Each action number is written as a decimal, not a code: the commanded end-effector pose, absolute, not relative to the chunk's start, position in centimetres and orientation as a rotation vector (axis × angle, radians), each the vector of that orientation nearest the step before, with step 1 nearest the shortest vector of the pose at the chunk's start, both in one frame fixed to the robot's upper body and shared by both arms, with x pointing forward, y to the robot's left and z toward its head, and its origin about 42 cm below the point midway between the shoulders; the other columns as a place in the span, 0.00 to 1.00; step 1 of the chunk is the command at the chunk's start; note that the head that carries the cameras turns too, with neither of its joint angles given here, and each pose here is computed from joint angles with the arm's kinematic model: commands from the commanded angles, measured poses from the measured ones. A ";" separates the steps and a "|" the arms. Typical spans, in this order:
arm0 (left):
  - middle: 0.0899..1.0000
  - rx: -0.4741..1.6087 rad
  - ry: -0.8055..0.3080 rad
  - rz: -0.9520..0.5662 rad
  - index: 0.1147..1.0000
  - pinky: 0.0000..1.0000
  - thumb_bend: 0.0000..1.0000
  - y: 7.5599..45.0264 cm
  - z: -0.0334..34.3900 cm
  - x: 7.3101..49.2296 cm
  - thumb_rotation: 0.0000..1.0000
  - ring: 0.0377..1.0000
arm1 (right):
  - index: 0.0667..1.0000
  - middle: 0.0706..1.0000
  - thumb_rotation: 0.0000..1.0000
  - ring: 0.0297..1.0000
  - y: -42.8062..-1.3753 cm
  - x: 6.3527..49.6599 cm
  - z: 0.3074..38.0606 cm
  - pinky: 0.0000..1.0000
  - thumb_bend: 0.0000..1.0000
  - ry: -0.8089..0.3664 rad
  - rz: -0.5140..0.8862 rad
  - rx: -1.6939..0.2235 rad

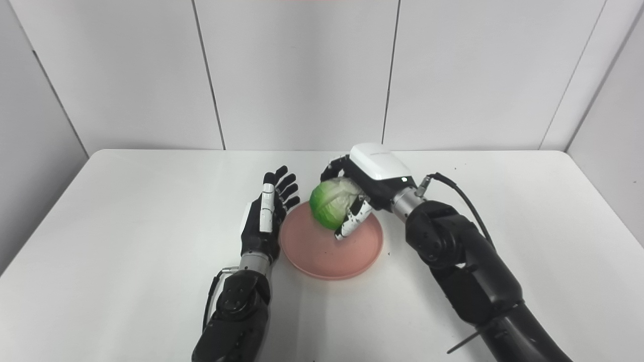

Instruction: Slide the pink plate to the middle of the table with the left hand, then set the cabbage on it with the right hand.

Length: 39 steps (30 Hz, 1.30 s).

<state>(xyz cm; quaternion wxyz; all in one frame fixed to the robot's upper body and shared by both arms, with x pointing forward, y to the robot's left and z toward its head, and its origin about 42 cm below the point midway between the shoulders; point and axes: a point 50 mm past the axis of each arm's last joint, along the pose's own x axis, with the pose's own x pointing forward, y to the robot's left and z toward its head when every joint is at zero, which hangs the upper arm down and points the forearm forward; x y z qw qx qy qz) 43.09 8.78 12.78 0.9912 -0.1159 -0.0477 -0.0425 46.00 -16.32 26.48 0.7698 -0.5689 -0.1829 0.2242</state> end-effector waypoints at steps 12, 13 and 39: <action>0.89 -0.228 -0.185 -0.092 0.87 0.89 0.72 8.5 15.3 44.0 1.00 0.90 | 0.51 0.42 0.00 0.36 -14.5 47.0 27.5 0.30 0.51 -0.490 0.565 -1.334; 0.89 -0.229 -0.185 -0.093 0.87 0.89 0.72 8.6 15.3 44.0 1.00 0.90 | 0.51 0.42 0.00 0.36 -14.4 47.0 27.5 0.30 0.51 -0.495 0.576 -1.352; 0.94 -0.273 -0.184 -0.165 0.94 0.93 0.74 9.6 15.8 44.5 0.99 0.95 | 1.00 1.00 0.76 1.00 -15.8 45.8 29.2 1.00 0.91 -0.415 0.664 -1.263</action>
